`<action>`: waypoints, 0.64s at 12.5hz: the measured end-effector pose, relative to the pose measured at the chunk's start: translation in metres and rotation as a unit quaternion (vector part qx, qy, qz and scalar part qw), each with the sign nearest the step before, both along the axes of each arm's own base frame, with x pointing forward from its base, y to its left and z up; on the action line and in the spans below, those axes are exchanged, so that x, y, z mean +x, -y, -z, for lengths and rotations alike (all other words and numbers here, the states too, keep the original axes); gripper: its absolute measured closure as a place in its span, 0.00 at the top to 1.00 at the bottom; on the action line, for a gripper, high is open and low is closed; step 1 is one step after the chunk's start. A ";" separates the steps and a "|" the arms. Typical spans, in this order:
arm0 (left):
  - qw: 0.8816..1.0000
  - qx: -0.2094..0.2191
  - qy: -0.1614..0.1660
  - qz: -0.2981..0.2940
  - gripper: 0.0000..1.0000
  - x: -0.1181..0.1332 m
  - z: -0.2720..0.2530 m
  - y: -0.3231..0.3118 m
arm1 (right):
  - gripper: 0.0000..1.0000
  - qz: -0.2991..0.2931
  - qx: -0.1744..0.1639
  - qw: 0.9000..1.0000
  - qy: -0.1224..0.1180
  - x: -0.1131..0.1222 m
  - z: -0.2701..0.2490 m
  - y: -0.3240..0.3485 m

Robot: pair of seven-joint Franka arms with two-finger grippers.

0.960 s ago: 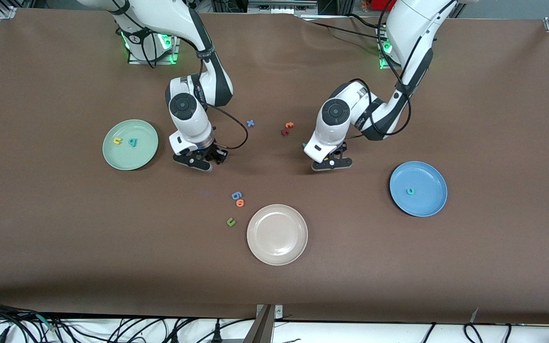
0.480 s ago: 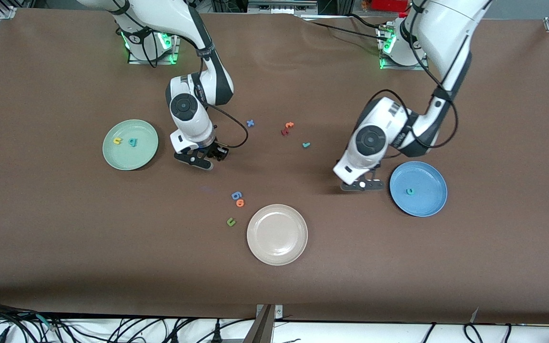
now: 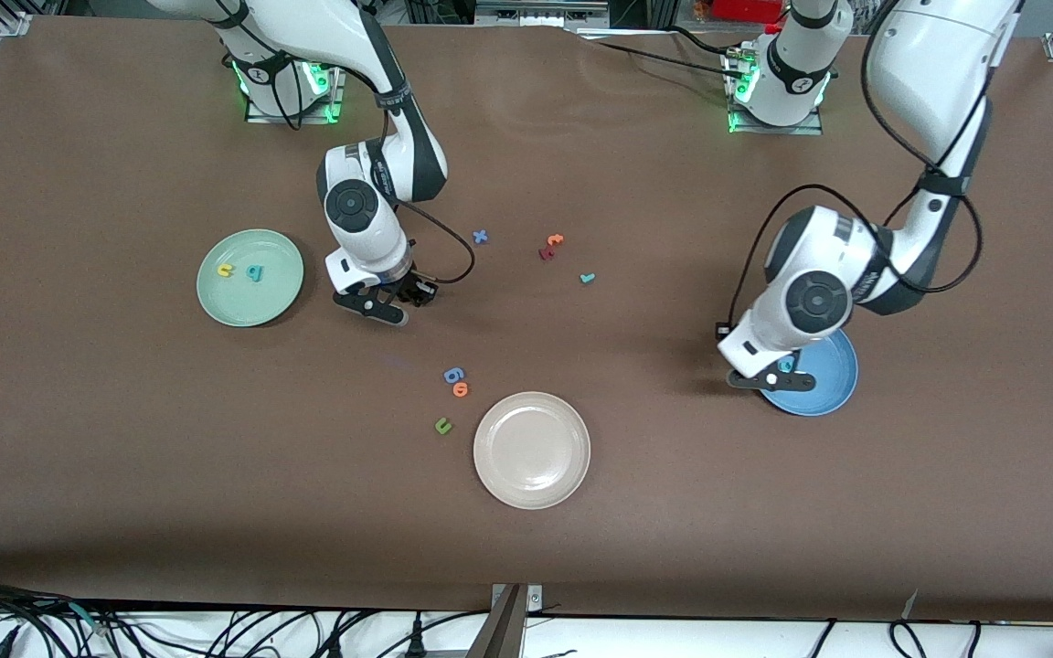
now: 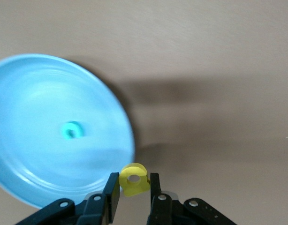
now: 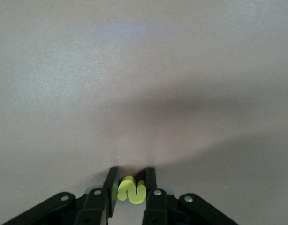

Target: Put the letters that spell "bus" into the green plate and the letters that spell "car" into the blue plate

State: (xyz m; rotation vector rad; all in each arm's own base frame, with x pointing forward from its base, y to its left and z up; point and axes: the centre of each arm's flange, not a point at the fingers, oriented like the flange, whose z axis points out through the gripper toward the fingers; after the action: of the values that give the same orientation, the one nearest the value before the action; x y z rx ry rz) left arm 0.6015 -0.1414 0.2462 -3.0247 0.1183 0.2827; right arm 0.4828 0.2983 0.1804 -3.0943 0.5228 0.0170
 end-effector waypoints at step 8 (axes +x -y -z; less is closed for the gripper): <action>0.999 -0.025 0.015 0.034 0.30 0.001 0.000 -0.066 | 0.27 0.031 0.034 0.986 -0.162 0.059 -0.121 0.191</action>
State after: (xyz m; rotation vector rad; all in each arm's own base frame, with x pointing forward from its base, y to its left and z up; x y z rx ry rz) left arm 0.6024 -0.0758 0.2462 -3.0652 0.2276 0.2308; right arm 0.5415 0.1072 0.3011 -3.0184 0.6099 0.5322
